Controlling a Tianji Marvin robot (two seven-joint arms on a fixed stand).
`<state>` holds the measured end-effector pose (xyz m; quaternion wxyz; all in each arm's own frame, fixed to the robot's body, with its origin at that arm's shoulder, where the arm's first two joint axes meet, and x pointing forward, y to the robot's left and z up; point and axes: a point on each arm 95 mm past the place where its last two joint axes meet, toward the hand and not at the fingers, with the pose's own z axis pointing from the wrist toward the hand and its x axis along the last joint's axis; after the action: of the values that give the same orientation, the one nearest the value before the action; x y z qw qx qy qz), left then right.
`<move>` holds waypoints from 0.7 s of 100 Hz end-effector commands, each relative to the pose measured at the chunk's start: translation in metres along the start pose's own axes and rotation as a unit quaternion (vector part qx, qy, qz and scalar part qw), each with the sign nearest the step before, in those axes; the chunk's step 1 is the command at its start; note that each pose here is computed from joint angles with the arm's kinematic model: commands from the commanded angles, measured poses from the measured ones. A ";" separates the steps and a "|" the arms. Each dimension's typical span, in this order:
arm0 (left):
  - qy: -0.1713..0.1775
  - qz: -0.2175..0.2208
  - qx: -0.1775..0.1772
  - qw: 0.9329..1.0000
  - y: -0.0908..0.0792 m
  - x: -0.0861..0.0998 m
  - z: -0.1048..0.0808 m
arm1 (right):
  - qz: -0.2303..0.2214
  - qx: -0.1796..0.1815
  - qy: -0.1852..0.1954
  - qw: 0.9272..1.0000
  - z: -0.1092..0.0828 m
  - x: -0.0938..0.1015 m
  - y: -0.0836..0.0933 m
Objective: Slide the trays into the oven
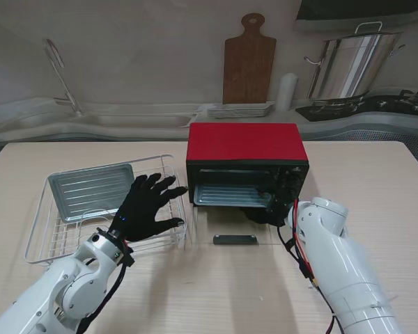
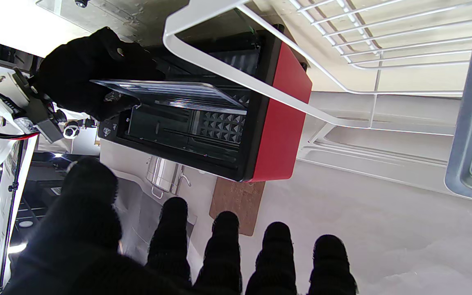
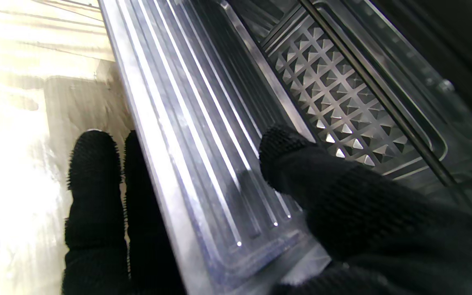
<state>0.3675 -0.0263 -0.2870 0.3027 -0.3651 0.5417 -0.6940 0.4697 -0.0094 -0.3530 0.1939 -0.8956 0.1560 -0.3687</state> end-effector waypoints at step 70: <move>0.001 -0.004 0.000 1.000 0.000 0.004 -0.002 | 0.015 0.008 0.008 1.000 -0.007 -0.009 0.010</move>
<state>0.3662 -0.0253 -0.2872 0.3039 -0.3650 0.5389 -0.6957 0.4611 -0.0184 -0.3564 0.1990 -0.8900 0.1695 -0.3737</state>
